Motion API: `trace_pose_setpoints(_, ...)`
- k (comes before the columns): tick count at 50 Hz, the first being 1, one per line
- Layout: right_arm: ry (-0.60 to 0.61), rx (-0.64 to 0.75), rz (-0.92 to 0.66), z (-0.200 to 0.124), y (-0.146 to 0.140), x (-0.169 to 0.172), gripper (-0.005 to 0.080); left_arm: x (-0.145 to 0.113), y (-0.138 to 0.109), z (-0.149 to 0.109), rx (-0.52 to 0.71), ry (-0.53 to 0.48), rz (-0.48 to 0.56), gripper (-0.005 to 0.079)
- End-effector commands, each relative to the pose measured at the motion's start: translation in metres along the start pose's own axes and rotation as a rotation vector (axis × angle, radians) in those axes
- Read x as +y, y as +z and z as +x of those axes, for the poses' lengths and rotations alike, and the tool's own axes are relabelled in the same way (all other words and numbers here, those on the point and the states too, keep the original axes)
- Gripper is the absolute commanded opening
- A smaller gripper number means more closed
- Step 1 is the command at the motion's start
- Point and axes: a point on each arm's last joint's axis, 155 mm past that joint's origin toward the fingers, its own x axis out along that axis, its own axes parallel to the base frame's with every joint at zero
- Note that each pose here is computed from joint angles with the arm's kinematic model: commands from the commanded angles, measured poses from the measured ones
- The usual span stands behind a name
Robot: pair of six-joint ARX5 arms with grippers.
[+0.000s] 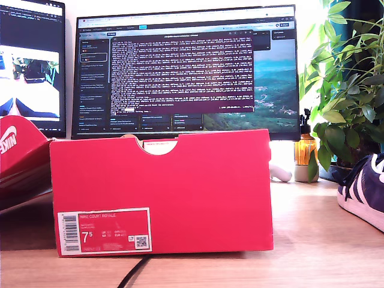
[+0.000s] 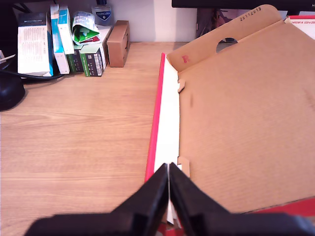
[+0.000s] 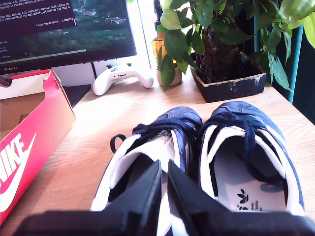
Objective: Pack the blue shoes by picking the first shoe and placing it inside the red shoebox, left side, then picking and rotating the second shoe and placing it in the shoebox
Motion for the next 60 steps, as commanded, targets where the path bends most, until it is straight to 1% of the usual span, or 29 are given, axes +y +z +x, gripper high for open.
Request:
trace_pose_setpoints(1,-0.001,-0.002,0.005,0.001,-0.003,-0.001,-0.001,0.002,-0.014,0.003,0.033,0.005,0.002,-0.0019)
trace_pose_setpoints(5,-0.02,-0.004,-0.051,0.001,-0.003,-0.004,-0.001,0.002,-0.014,0.003,0.033,0.004,0.002,-0.0019)
trace_pose_setpoints(23,-0.014,-0.006,-0.032,0.001,-0.002,-0.003,-0.001,0.001,-0.013,0.003,0.03,0.0,-0.009,-0.0019)
trace_pose_setpoints(24,-0.013,-0.006,-0.021,0.001,-0.002,-0.003,-0.001,0.0,-0.013,0.003,0.029,-0.004,-0.037,-0.0019)
trace_pose_setpoints(25,-0.013,-0.007,-0.014,0.001,-0.002,-0.003,-0.001,-0.001,-0.012,0.003,0.027,-0.009,-0.044,-0.0019)
trace_pose_setpoints(29,0.021,-0.018,0.096,0.001,0.001,0.003,-0.001,-0.008,-0.006,0.003,0.008,-0.046,-0.125,-0.0019)
trace_pose_setpoints(31,0.036,-0.028,0.145,0.001,0.004,0.006,-0.001,-0.012,-0.002,0.002,-0.009,-0.067,-0.147,-0.0019)
trace_pose_setpoints(35,0.083,-0.061,0.234,0.0,0.015,0.014,-0.001,-0.02,0.014,0.001,-0.063,-0.116,-0.175,-0.0019)
trace_pose_setpoints(38,0.145,-0.097,0.308,-0.002,0.027,0.024,-0.0009,-0.024,0.03,-0.001,-0.126,-0.143,-0.19,-0.0019)
trace_pose_setpoints(40,0.187,-0.128,0.338,-0.005,0.037,0.031,-0.0005,-0.028,0.041,-0.004,-0.165,-0.171,-0.219,-0.0019)
trace_pose_setpoints(41,0.209,-0.142,0.344,-0.006,0.041,0.034,-0.0002,-0.031,0.046,-0.005,-0.179,-0.189,-0.242,-0.0019)
trace_pose_setpoints(43,0.252,-0.172,0.348,-0.009,0.051,0.041,0.0004,-0.034,0.055,-0.008,-0.216,-0.214,-0.249,-0.0019)
trace_pose_setpoints(44,0.275,-0.19,0.356,-0.011,0.057,0.044,0.0006,-0.036,0.06,-0.009,-0.23,-0.23,-0.289,-0.0019)
trace_pose_setpoints(46,0.32,-0.208,0.355,-0.016,0.065,0.052,0.0012,-0.04,0.069,-0.013,-0.259,-0.264,-0.314,-0.0019)
trace_pose_setpoints(49,0.364,-0.224,0.343,-0.022,0.076,0.06,0.0032,-0.049,0.085,-0.021,-0.309,-0.325,-0.325,-0.0019)
trace_pose_setpoints(53,0.407,-0.247,0.326,-0.031,0.091,0.068,0.0041,-0.065,0.104,-0.035,-0.362,-0.413,-0.288,-0.0019)
trace_pose_setpoints(55,0.417,-0.262,0.319,-0.036,0.101,0.071,0.0044,-0.07,0.113,-0.043,-0.384,-0.439,-0.26,-0.0019)
trace_pose_setpoints(59,0.421,-0.277,0.311,-0.045,0.118,0.073,0.0076,-0.078,0.134,-0.06,-0.446,-0.464,-0.149,-0.0019)
trace_pose_setpoints(60,0.421,-0.278,0.311,-0.047,0.122,0.074,0.0079,-0.081,0.139,-0.065,-0.457,-0.476,-0.143,-0.0019)
